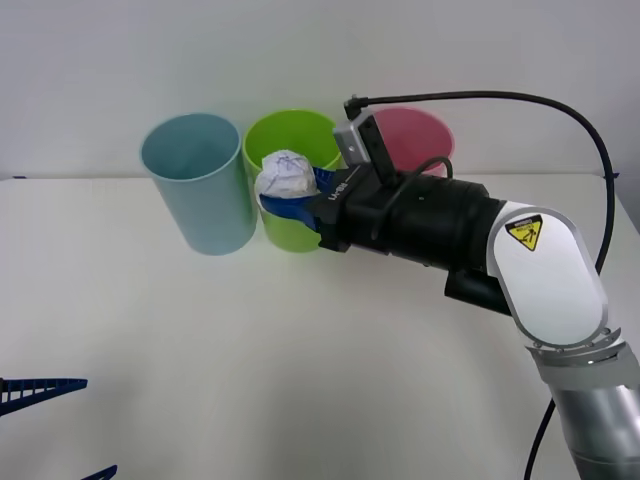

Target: Put cans in the blue bin and PET bottles in the pink bin and trash in the green bin.

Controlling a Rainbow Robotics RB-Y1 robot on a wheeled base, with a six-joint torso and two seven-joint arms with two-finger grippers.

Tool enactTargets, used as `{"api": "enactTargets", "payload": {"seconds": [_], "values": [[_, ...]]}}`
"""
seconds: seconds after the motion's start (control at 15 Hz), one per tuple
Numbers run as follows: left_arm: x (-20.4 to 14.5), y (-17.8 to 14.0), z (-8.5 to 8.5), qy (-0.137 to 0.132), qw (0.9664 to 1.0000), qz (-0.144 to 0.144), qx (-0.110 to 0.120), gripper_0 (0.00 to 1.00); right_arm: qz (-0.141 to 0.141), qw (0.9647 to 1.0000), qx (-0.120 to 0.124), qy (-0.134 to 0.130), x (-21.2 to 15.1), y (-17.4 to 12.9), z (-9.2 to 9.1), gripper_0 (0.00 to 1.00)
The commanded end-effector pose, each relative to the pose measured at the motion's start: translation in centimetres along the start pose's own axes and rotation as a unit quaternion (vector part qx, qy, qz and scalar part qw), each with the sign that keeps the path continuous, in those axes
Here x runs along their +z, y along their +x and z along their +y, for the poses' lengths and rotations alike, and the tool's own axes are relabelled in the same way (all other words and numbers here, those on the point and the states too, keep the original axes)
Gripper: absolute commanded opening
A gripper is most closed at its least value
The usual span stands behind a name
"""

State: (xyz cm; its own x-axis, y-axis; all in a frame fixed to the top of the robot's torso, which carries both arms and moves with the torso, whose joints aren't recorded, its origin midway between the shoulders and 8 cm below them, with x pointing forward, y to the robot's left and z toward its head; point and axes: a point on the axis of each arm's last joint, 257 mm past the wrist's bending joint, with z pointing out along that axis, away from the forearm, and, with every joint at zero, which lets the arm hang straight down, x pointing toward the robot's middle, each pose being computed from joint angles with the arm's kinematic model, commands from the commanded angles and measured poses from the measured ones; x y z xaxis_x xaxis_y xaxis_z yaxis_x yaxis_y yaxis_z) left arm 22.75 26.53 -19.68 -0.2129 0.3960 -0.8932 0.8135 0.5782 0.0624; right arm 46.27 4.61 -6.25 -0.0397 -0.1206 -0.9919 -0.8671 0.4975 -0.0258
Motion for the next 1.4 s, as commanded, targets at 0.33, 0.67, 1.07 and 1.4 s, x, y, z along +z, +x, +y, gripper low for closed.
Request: {"api": "enactTargets", "payload": {"seconds": [0.33, 0.67, 1.07, 1.4], "values": [[0.0, 0.0, 0.0, 0.000, 1.0000, 0.000, 0.000, 1.00, 0.018, 0.9973, -0.007, 0.071, 3.5, -4.1, -3.6, 0.00], [0.0, 0.0, 0.0, 0.000, 1.0000, 0.000, 0.000, 1.00, 0.043, 0.9947, -0.019, 0.092, 5.1, -4.3, -6.9, 0.00], [0.0, 0.0, 0.0, 0.000, 1.0000, 0.000, 0.000, 1.00, 0.082, 0.9889, -0.035, 0.118, 6.5, -3.5, -10.1, 0.00], [0.0, 0.0, 0.0, 0.000, 1.0000, 0.000, 0.000, 1.00, 0.115, 0.9829, -0.044, 0.137, 7.9, -2.5, -12.1, 0.00]]}}
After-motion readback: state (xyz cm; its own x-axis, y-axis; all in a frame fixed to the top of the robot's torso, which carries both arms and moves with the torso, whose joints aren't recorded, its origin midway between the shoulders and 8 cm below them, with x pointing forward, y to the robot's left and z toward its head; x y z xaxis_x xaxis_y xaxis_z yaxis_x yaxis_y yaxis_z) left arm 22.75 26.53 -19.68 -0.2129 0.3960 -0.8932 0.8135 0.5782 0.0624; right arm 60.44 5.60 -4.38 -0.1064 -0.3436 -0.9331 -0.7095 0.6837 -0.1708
